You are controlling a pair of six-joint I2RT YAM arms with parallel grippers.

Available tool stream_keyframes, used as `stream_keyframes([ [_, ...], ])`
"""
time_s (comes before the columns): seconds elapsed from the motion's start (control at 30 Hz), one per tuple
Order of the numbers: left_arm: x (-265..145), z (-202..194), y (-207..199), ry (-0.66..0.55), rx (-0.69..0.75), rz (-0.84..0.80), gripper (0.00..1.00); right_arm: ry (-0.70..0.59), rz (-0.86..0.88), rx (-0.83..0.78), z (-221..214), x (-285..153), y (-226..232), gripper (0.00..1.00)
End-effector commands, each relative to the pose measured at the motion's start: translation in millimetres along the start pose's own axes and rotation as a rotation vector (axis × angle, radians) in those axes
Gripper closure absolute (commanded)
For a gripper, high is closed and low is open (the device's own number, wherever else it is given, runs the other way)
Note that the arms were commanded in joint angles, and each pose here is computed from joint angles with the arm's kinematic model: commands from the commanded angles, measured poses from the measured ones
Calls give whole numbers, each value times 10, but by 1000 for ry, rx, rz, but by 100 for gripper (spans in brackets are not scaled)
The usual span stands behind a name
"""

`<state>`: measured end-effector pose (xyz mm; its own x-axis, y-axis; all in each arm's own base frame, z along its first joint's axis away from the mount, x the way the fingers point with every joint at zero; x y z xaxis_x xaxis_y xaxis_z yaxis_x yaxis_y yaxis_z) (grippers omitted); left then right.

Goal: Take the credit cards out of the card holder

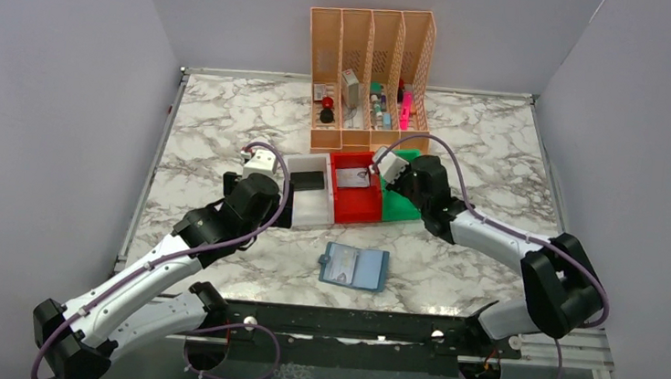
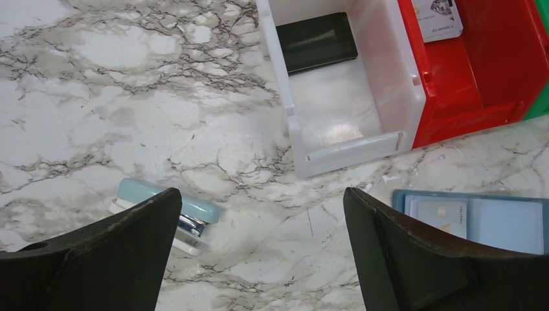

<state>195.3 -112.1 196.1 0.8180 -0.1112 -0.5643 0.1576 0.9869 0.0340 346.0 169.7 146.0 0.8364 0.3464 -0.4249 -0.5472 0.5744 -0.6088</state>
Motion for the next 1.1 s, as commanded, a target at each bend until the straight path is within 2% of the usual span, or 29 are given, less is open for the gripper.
stream_keyframes([
  [0.0,13,-6,34,-2,16,18,1,-44,-37,-66,89,79,-147,99],
  [0.13,13,-1,38,-3,15,20,1,-30,12,-102,27,174,-58,99],
  [0.23,17,-10,37,0,17,19,1,-2,0,-124,-47,265,-61,99],
  [0.4,16,-10,37,0,17,18,1,-37,-55,-107,-28,349,-135,98],
  [0.8,26,-19,32,6,19,17,1,-33,50,-145,-79,549,29,97],
  [1.07,30,-16,40,5,19,23,1,22,116,-172,-238,574,172,92],
])
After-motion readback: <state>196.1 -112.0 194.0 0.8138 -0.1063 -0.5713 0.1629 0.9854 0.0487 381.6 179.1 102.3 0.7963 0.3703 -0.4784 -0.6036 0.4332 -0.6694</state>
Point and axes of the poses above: each gripper's point midway between its finger pads, its own x axis out along the fingers, its own y axis along the line the jaws close on, z = x × y, the point moved 4 cm from there along -x, back along the fingers, and after that the axes turned 5 degrees about x, right-handed, at the moved point
